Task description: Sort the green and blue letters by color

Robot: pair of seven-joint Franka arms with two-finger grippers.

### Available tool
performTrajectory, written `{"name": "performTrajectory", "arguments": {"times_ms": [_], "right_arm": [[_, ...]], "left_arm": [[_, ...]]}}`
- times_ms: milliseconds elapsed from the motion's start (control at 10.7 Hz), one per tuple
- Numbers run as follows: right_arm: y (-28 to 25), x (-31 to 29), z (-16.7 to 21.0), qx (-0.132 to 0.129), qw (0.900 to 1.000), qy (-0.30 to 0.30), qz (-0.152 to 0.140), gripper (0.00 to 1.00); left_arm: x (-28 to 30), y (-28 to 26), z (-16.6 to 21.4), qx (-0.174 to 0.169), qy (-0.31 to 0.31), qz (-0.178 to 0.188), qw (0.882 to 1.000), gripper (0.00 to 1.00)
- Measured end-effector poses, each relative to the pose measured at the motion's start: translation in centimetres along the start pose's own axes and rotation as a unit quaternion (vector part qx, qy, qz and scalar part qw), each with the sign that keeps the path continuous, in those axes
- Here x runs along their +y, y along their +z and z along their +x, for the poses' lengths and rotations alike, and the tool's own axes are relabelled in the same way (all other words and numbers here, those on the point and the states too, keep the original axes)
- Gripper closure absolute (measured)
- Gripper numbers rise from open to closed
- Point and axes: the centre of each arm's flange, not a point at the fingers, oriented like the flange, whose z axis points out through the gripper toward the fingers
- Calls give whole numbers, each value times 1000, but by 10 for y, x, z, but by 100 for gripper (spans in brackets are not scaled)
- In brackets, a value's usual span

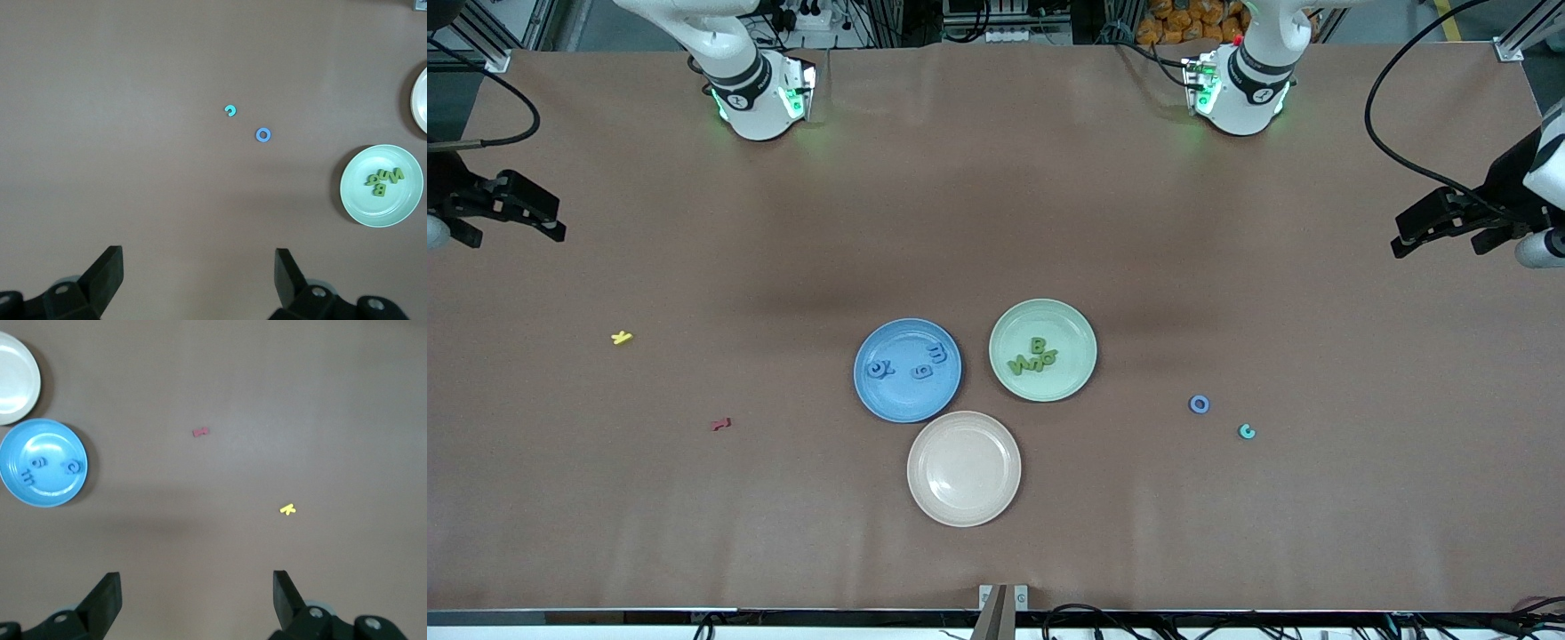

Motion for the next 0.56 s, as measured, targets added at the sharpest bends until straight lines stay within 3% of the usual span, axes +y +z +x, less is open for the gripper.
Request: {"name": "performTrajectory", "arguments": {"times_ms": [559], "right_arm": [[-1,-2,6,17,1000,22,8,0]], "left_arm": [[-2,-1,0,4,4,24,1000,0]]}}
